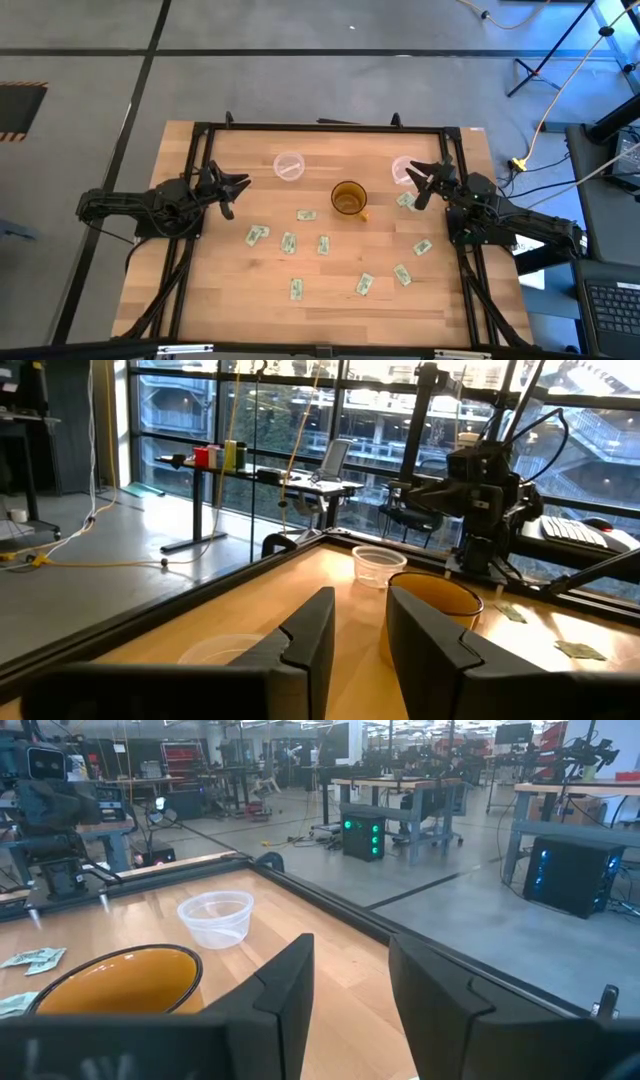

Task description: Pick and place Stevia / Truvia into bins

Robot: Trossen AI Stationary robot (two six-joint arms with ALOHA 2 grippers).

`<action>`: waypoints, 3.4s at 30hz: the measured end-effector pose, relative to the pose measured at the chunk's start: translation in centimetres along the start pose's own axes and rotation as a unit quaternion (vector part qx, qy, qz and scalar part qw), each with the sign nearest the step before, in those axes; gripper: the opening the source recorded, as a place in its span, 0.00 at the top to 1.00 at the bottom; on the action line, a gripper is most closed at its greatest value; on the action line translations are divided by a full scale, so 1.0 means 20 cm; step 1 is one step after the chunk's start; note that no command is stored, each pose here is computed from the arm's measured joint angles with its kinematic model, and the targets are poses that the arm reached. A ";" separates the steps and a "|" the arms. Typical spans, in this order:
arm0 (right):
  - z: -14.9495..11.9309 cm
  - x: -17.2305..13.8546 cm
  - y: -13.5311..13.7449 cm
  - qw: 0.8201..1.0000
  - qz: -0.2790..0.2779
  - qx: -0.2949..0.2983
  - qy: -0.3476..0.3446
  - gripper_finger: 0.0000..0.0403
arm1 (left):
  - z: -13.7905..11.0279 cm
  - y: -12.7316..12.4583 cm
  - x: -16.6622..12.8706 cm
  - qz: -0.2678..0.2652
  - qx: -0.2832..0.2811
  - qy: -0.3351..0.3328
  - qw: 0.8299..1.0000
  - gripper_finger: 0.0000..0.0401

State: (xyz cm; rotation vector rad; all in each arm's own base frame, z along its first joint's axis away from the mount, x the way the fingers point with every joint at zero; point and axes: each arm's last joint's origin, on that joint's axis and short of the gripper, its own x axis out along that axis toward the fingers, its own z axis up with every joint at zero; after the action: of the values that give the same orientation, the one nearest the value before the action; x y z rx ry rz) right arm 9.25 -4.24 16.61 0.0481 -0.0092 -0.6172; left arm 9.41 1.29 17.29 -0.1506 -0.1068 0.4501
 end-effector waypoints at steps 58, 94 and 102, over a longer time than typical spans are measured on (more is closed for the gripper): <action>0.33 0.02 0.04 0.986 0.040 0.007 0.159 0.66 | -0.07 -0.02 0.04 -0.018 0.004 0.081 0.997 0.78; -0.04 0.51 0.32 0.765 -0.097 0.017 0.636 0.72 | -0.08 -0.02 0.04 -0.018 0.005 0.083 0.996 0.78; -0.14 0.54 0.33 0.745 -0.115 -0.003 0.657 0.82 | -0.08 -0.02 0.04 -0.017 0.005 0.083 0.996 0.78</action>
State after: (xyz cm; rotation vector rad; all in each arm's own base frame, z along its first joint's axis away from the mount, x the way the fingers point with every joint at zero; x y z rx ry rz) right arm 21.82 -5.02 14.14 0.4834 1.4077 -0.7184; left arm 10.56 1.13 15.89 -0.1751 0.0564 0.4019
